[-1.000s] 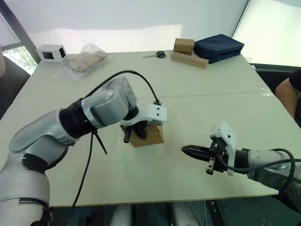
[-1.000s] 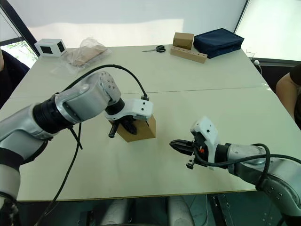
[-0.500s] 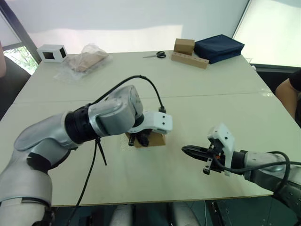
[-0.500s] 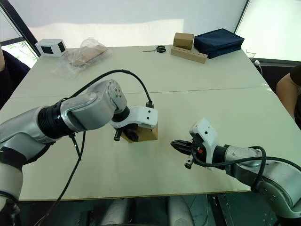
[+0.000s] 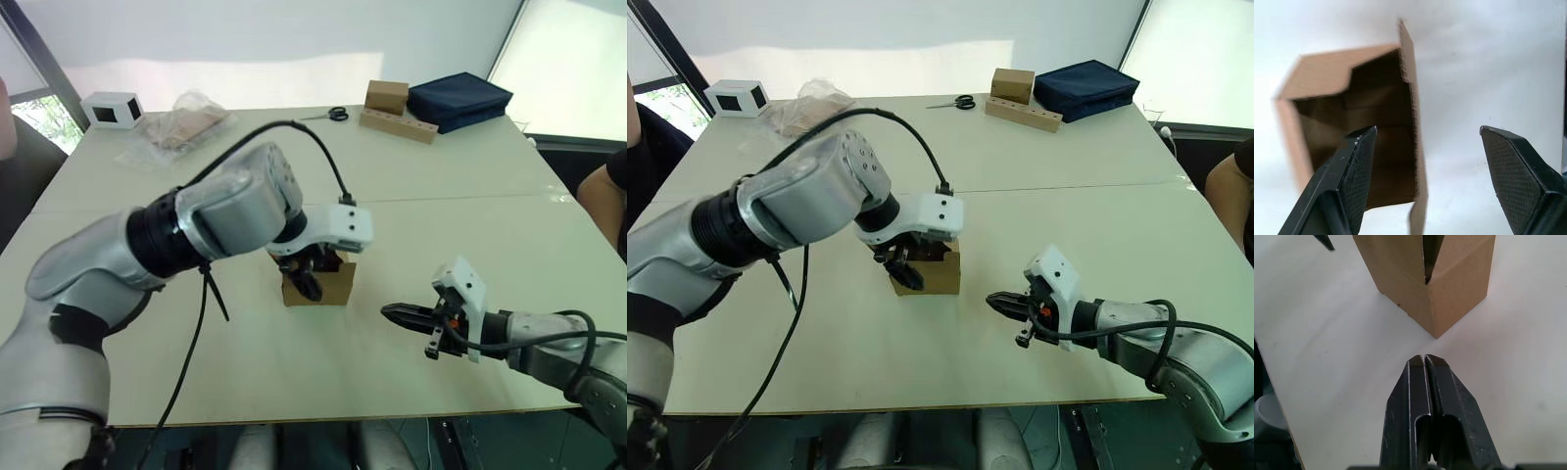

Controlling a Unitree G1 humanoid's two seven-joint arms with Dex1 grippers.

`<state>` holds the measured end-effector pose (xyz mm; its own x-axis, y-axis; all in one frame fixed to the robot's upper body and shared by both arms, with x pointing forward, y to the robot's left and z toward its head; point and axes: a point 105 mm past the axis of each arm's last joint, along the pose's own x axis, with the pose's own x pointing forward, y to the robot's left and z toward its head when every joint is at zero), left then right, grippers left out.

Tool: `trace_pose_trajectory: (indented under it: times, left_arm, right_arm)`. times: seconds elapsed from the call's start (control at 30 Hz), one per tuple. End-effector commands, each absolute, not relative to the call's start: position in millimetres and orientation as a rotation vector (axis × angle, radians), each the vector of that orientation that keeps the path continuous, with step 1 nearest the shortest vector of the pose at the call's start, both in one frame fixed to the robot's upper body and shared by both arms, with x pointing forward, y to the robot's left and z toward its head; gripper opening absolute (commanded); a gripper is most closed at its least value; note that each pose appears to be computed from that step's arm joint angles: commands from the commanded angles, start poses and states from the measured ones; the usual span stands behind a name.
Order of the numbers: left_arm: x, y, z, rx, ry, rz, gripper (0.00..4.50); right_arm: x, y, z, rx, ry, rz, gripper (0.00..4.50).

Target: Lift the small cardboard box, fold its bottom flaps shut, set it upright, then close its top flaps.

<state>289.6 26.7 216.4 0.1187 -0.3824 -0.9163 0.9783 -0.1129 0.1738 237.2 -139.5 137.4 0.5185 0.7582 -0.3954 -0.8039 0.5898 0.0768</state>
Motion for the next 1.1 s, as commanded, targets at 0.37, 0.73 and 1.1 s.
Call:
trace_pose_trajectory:
  times: [0.37,0.73,1.1]
  left_arm:
    - [318.8,42.2,317.5,0.436,0.259,-1.358,3.45]
    - [317.5,154.9,261.2,-0.030,-0.033,-0.997,3.45]
    - [299.7,150.8,200.9,-0.051,0.067,-1.003,0.08]
  right_arm:
    - [262.2,-156.2,189.6,0.007,0.113,0.899,0.00]
    - [297.8,-152.1,202.4,0.035,0.034,0.991,0.00]
    - [300.5,-110.1,190.5,0.002,0.074,1.188,0.00]
